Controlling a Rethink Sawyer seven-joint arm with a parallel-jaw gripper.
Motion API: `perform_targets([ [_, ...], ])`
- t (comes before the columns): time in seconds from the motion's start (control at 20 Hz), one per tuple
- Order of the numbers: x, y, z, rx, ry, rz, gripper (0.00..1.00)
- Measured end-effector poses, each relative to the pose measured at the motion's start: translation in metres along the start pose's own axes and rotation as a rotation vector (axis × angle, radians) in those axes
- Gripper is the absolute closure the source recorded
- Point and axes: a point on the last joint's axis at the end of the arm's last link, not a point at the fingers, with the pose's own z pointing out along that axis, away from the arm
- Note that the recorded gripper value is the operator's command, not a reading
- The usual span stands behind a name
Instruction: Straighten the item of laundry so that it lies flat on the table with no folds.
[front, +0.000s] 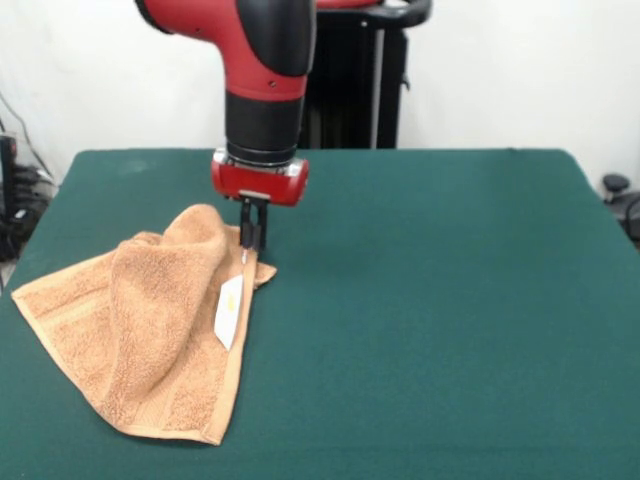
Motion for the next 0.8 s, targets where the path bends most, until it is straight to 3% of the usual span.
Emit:
perform_targets([
  [0.45, 0.008, -0.029, 0.007, 0.01, 0.006, 0.046, 1.0],
  [0.8, 0.019, -0.032, 0.007, 0.009, 0.02, 0.057, 1.0],
])
